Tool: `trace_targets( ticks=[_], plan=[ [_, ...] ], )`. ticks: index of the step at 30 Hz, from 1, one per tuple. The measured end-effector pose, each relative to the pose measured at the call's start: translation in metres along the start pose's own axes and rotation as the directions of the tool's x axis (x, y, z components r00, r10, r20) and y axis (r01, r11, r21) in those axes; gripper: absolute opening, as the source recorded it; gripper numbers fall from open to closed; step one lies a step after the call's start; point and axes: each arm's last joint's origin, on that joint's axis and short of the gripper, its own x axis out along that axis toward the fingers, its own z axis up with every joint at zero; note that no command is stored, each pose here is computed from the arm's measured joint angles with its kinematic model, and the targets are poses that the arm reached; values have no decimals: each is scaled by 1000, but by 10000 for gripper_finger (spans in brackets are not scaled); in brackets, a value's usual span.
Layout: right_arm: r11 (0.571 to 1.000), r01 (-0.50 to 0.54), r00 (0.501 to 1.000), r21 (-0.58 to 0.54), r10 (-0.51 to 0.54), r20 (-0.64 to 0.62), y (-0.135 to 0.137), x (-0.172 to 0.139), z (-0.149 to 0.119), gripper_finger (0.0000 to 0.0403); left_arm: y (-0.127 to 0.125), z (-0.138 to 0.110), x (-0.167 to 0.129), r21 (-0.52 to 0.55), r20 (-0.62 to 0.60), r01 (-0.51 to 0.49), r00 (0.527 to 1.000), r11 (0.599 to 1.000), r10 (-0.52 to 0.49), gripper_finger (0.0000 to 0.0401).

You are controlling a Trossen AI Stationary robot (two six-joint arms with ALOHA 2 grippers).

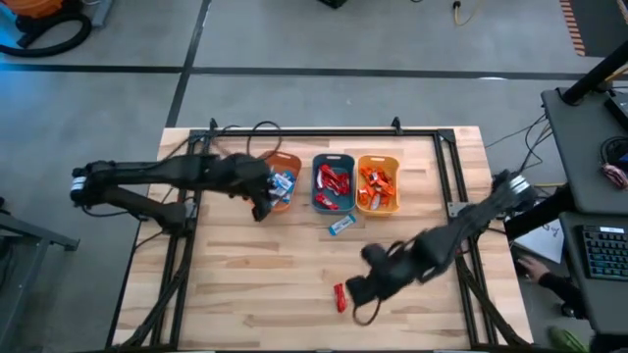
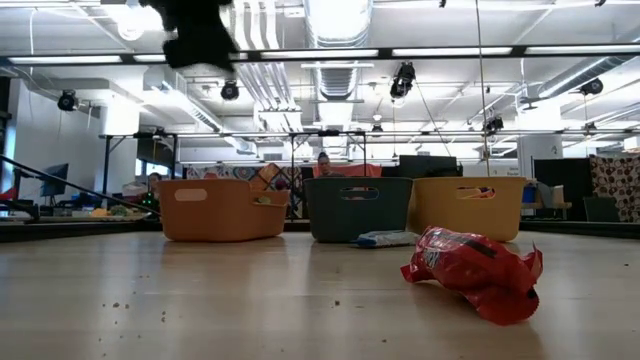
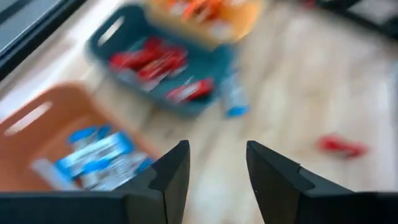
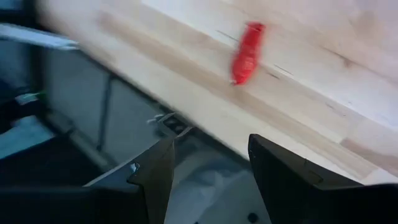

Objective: Sort candy
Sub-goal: Put the red chocolate bar into the blue bin

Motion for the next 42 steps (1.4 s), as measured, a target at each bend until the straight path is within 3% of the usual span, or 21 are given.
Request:
trace_targets(
  ticks=[5, 10, 23, 27, 34, 42],
  plan=[
    [990, 135, 991, 36, -136, 13, 1, 58, -8, 196, -30, -3, -39, -8, 193, 130, 973, 991, -126, 133],
    [975, 224, 974, 11, -224, 31, 2, 105, -3, 196, -46, -13, -63, 7, 294, 135, 947, 991, -131, 129],
    [941, 338, 940, -23, -337, 47, -3, 177, 18, 171, -57, -20, -69, -12, 301, 165, 941, 986, -153, 129],
    [944, 328, 944, -30, -327, 30, 1, 186, 21, 133, -58, -20, -68, -11, 299, 163, 942, 987, -152, 129],
    [946, 322, 947, -33, -321, 22, 5, 186, 20, 20, -57, -20, -68, -10, 296, 161, 943, 987, -151, 129],
    [971, 235, 971, -44, -233, 46, 20, 147, 18, 9, -58, -21, -67, -9, 293, 161, 944, 987, -151, 129]
  ],
)
